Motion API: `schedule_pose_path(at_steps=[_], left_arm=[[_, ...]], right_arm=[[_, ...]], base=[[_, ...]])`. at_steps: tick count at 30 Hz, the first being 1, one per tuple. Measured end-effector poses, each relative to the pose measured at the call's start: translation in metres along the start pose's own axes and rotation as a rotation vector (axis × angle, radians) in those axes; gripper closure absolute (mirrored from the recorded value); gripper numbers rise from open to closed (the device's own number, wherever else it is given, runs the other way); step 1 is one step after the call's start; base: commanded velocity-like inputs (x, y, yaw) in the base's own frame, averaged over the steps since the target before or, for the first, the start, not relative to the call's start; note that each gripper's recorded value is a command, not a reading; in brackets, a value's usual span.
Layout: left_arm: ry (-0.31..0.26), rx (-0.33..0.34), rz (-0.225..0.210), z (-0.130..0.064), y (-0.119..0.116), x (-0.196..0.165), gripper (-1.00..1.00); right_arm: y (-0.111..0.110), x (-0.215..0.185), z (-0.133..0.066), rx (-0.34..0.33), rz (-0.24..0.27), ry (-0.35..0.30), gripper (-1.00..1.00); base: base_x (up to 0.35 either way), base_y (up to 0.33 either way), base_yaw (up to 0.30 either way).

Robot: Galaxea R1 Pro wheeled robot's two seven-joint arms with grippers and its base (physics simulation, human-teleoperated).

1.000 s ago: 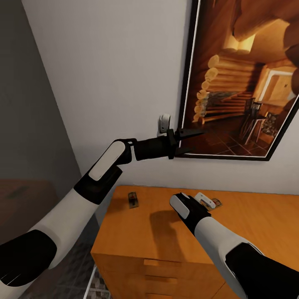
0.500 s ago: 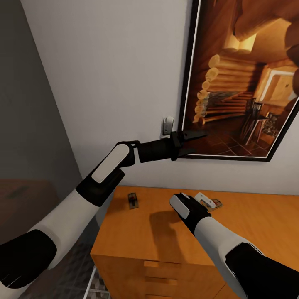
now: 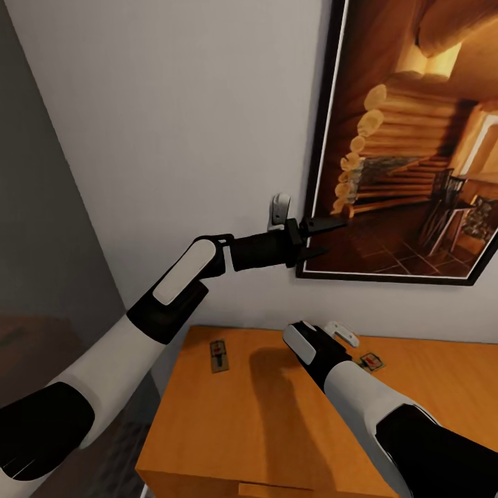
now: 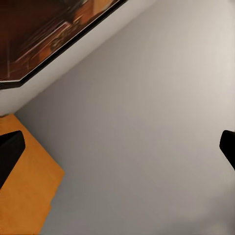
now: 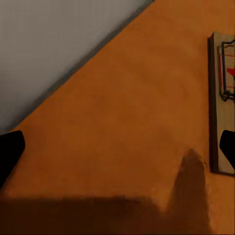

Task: Take the four mousetraps from the cabinet in the bathroom and place them on the bathroom floor. Make sure all four end up on the same floor surface, and ensure that at least two of them are either under or directly next to the same bathroom sink.

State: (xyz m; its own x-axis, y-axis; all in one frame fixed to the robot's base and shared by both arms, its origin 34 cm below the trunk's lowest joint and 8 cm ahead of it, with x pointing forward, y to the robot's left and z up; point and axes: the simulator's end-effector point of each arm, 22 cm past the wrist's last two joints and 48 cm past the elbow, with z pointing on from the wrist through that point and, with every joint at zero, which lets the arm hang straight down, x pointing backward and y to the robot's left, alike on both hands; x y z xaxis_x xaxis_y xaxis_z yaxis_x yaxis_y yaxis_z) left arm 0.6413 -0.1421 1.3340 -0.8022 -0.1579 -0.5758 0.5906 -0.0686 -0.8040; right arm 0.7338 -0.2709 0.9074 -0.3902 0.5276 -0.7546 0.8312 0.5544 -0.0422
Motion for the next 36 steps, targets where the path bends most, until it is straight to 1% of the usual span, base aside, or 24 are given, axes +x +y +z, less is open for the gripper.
schedule_pose_path(at_steps=[23, 28, 36], left_arm=[[-0.001, 0.000, 0.002, 0.0001, -0.0005, -0.0001, -1.00], [0.000, 0.000, 0.002, 0.0003, -0.0007, 0.0000, -1.00], [0.000, 0.002, 0.006, 0.0004, -0.0034, 0.0000, -1.00]], right_arm=[[-0.0002, -0.0004, 0.0006, 0.001, 0.002, 0.000, -1.00], [0.0000, -0.0003, 0.0002, 0.000, 0.003, 0.001, -1.00], [0.0014, -0.0023, -0.0012, -0.009, 0.006, -0.001, -1.00]], base=[[0.013, 0.000, -0.004], [0.000, 0.000, -0.151], [0.000, 0.000, -0.244]])
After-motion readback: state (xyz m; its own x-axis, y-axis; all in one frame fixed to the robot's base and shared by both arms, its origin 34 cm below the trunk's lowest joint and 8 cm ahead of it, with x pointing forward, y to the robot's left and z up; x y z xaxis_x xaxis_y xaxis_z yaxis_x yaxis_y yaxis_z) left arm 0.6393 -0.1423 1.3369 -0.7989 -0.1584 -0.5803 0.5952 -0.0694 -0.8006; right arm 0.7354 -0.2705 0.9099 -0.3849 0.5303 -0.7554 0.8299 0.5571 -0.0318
